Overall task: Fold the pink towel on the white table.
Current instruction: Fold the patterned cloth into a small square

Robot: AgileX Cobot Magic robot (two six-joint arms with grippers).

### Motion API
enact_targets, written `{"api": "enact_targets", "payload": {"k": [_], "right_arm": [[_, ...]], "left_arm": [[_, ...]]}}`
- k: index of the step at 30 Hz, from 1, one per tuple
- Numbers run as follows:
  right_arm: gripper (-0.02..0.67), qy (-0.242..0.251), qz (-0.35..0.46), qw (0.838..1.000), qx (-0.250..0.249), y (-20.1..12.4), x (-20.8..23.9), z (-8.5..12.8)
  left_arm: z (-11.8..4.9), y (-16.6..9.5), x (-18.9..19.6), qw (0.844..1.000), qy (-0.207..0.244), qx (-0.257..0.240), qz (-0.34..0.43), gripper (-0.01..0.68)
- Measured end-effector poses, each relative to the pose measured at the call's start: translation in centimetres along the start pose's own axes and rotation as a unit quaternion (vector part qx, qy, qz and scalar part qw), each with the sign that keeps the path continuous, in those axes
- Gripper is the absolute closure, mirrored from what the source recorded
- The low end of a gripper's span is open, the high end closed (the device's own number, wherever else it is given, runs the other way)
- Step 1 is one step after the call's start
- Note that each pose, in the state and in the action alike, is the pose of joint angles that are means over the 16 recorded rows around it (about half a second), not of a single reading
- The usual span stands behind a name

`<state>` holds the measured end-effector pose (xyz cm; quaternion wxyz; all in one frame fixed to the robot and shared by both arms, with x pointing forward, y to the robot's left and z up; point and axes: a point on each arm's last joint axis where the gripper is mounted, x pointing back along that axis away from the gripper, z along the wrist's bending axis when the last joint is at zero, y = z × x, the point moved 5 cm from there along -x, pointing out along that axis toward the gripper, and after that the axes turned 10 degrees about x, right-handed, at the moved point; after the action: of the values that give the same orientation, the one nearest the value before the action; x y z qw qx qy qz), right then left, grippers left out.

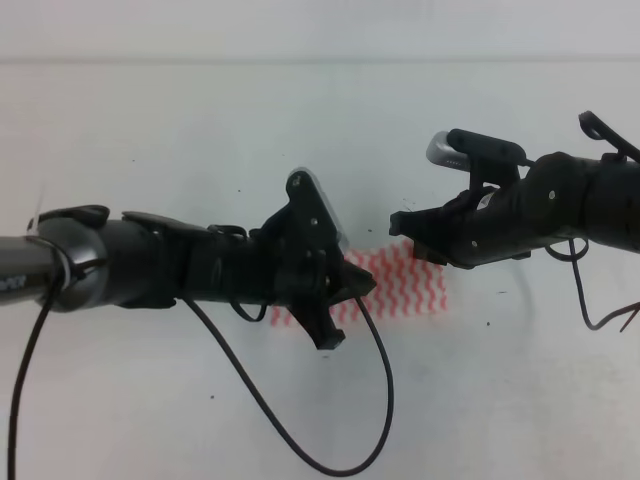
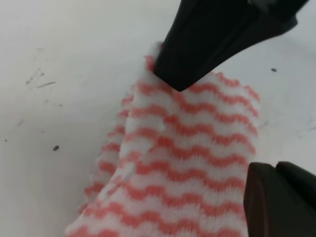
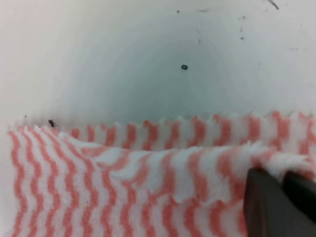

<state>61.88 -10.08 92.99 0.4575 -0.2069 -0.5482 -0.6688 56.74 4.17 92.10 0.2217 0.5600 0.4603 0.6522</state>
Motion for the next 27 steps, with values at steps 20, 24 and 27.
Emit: {"api": "enact_targets", "payload": {"k": [20, 24, 27], "right_arm": [[0.664, -0.001, 0.0, 1.0, 0.003, 0.0, 0.0, 0.0], [0.665, -0.001, 0.0, 1.0, 0.003, 0.0, 0.0, 0.0], [0.665, -0.001, 0.0, 1.0, 0.004, 0.0, 0.0, 0.0]], "left_arm": [[1.6, -0.2, -2.8, 1.0, 0.009, -0.005, -0.001, 0.678], [1.8, -0.1, -3.1, 1.0, 0.012, -0.007, -0.008, 0.678], [2.0, 0.1, -3.2, 1.0, 0.014, -0.008, -0.014, 0.678]]}}
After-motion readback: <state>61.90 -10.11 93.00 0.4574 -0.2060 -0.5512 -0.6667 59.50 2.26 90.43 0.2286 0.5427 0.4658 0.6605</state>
